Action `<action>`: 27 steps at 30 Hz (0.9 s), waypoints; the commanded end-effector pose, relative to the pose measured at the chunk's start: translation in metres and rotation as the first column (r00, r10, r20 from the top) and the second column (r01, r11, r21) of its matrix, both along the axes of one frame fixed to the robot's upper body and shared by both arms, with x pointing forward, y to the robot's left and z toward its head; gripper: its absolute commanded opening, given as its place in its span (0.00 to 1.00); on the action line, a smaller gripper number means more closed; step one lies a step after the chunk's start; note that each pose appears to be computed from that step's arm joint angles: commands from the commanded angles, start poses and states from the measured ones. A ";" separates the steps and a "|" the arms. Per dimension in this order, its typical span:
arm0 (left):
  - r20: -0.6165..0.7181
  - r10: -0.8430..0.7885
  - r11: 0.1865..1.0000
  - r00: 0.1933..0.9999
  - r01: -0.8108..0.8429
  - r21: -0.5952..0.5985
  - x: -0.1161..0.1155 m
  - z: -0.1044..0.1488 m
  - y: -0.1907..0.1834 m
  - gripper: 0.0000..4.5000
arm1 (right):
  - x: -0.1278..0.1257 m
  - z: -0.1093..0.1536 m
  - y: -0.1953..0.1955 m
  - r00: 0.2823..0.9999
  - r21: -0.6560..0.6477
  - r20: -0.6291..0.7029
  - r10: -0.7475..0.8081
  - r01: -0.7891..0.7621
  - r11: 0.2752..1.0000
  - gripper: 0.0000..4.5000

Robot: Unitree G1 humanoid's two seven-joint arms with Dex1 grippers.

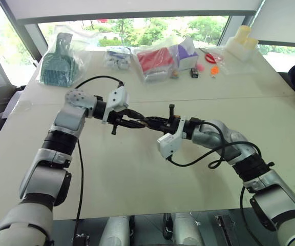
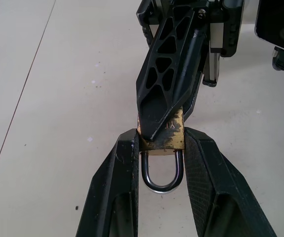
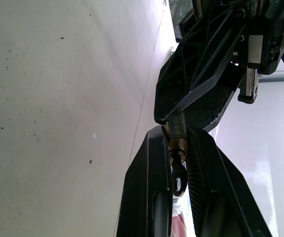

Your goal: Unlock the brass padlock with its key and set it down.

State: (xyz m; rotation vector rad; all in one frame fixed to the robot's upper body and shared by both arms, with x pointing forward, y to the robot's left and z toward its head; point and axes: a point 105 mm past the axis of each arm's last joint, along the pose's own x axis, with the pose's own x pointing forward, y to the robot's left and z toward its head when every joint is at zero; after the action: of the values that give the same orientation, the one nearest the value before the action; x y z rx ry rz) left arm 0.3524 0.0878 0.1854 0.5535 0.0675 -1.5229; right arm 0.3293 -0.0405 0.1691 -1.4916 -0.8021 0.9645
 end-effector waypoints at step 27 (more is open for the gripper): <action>0.000 0.149 0.982 0.989 -0.148 -0.118 -0.004 0.033 0.034 0.14 | 0.002 0.017 0.004 0.999 0.041 0.042 0.021 -0.022 0.999 0.00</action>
State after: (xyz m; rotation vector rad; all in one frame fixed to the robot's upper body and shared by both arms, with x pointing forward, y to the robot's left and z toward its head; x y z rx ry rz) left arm 0.3520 0.1232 0.2083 0.4387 0.0576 -1.3637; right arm 0.3307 -0.0403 0.1658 -1.4823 -0.7944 0.9751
